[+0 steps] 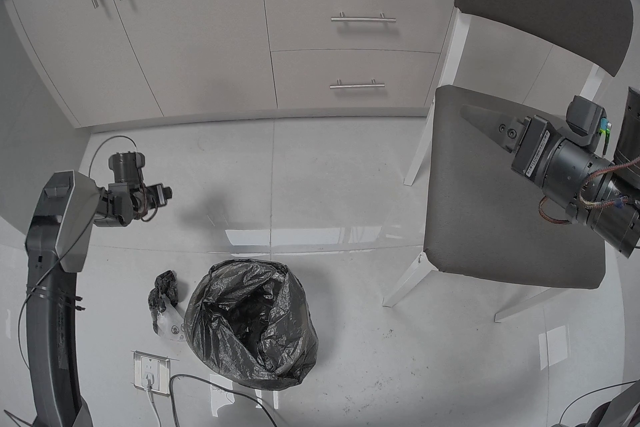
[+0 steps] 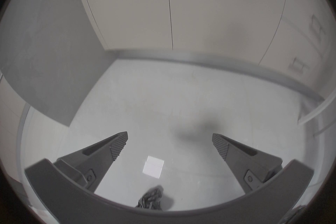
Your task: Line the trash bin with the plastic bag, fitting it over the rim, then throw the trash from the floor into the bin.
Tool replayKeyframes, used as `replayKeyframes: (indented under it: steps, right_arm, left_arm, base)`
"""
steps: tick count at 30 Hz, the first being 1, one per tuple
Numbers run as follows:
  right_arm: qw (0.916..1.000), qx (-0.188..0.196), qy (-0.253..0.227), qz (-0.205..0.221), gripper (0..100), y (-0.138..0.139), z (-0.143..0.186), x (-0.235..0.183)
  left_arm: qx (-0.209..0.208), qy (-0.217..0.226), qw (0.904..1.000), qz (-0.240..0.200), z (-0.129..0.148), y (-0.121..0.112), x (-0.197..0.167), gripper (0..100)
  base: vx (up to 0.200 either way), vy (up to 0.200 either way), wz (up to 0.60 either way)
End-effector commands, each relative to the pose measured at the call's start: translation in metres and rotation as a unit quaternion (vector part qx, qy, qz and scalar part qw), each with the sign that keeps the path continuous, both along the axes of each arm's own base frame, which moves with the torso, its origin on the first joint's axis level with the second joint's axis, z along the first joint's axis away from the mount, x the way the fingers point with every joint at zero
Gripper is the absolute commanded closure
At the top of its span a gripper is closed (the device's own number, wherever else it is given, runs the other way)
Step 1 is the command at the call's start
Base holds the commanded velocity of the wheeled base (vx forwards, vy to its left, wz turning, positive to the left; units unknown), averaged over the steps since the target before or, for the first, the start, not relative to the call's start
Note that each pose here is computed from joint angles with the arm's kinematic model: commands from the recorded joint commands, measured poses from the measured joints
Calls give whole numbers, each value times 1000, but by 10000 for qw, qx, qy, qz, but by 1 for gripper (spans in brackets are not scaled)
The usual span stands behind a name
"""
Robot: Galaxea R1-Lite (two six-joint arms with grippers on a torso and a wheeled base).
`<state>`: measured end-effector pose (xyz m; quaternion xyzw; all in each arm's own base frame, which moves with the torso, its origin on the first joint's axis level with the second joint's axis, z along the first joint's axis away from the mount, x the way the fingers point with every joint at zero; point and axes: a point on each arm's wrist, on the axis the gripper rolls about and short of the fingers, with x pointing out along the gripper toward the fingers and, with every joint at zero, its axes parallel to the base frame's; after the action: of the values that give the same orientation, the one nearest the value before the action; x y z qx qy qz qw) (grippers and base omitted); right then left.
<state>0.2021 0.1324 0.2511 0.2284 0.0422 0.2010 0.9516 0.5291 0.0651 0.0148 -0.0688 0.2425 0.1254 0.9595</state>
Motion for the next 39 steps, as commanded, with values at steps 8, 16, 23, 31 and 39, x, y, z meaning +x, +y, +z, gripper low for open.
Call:
replayKeyframes:
  steps: [8,16,23,31,39]
  right_arm:
    - [10000,5,-9,-13,0,-1,-4,0]
    - [9995,286,58,77,0,-12,-1,6]
    - [9991,423,65,27,0,-22,1,12]
    - [9991,416,79,27,0,-21,1,13]
    - [9991,419,72,27,0,-21,1,13]
  left_arm:
    - [-244,2476,9684,152,-162,-8,-23,0]
    - [-422,3746,9260,205,-218,-14,-56,0]
    - [-471,4214,9055,170,-224,-12,-67,0]
    - [-456,4251,9037,239,-225,-7,-69,0]
    - [-348,4307,9017,160,-225,-6,-69,100]
  base:
    - [0,0,0]
    - [0,0,0]
    - [0,0,0]
    - [0,0,0]
    - [0,0,0]
